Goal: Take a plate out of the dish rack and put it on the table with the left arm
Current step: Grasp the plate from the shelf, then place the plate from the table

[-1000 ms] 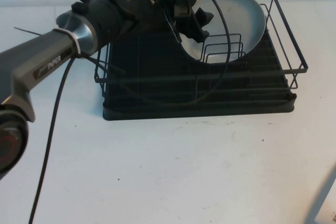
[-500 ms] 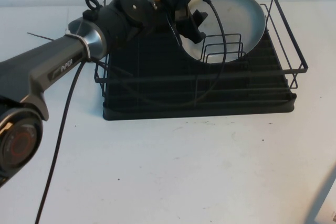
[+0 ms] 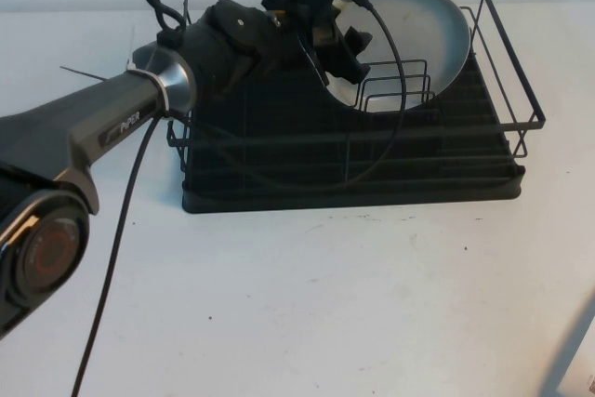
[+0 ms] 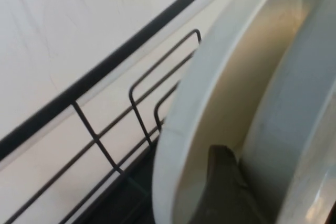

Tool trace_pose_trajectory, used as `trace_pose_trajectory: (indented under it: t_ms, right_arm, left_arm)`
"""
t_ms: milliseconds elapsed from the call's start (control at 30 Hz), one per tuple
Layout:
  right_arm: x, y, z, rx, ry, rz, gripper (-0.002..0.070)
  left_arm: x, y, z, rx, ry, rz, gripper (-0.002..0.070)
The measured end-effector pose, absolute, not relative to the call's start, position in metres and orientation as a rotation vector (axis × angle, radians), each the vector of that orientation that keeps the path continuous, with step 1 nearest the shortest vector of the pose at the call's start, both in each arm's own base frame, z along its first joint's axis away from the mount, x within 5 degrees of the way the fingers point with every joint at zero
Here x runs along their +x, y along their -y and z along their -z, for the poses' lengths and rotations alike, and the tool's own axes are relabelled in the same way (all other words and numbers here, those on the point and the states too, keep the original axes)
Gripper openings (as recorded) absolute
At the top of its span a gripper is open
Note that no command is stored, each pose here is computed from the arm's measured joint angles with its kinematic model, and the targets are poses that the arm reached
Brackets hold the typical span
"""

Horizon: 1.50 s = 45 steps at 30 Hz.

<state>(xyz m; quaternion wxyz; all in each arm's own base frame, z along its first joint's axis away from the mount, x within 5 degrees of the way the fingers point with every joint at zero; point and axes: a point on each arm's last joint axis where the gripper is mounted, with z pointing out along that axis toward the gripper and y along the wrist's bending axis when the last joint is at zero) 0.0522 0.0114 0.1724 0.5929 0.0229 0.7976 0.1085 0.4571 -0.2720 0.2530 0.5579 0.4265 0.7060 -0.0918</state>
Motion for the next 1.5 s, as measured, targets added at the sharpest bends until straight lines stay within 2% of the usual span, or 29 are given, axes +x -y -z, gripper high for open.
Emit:
trace_pose_trajectory:
  t_ms: [67, 133, 233, 333, 367, 533, 767, 933, 1067, 1167, 1333, 1500]
  right_arm:
    - [0.052, -0.011, -0.172, 0.053, -1.854, -0.252, -0.002]
    - [0.052, -0.011, -0.172, 0.054, -1.854, -0.254, -0.002]
    - [0.052, -0.011, -0.172, 0.054, -1.854, -0.254, -0.002]
    - [0.052, -0.011, -0.172, 0.054, -1.854, -0.254, -0.002]
    - [0.052, -0.011, -0.172, 0.054, -1.854, -0.254, -0.002]
    - [0.052, -0.011, -0.172, 0.054, -1.854, -0.254, -0.002]
    - [0.052, -0.011, -0.172, 0.054, -1.854, -0.254, -0.002]
    - [0.052, -0.011, -0.172, 0.054, -1.854, -0.254, -0.002]
    - [0.052, -0.011, -0.172, 0.054, -1.854, -0.254, -0.002]
    - [0.052, -0.011, -0.172, 0.054, -1.854, -0.254, -0.002]
    - [0.052, -0.011, -0.172, 0.054, -1.854, -0.254, -0.002]
    - [0.052, -0.011, -0.172, 0.054, -1.854, -0.254, -0.002]
  left_arm:
    - [0.457, 0.272, -0.252, 1.011, -1.668, 0.221, 0.0381]
    - [0.457, 0.272, -0.252, 1.009, -1.67, 0.226, 0.0342]
    - [0.457, 0.272, -0.252, 0.995, -1.673, 0.232, 0.0234]
    - [0.458, 0.272, -0.252, 0.99, -1.67, 0.223, 0.0092]
    - [0.458, 0.272, -0.252, 0.995, -1.667, 0.217, 0.0076]
    - [0.454, 0.27, -0.267, 1.014, -1.625, 0.186, 0.0069]
    - [0.431, 0.255, -0.346, 0.994, -1.454, 0.086, 0.0055]
    - [0.405, 0.24, -0.403, 0.955, -1.348, 0.068, 0.0055]
    - [0.377, 0.233, -0.433, 0.994, -1.343, 0.174, 0.0055]
    - [0.353, 0.23, -0.443, 1.083, -1.428, 0.299, 0.0055]
    - [0.323, 0.222, -0.424, 1.256, -1.797, 0.498, 0.0055]
    - [0.312, 0.211, -0.397, 1.29, -2.058, 0.729, 0.0055]
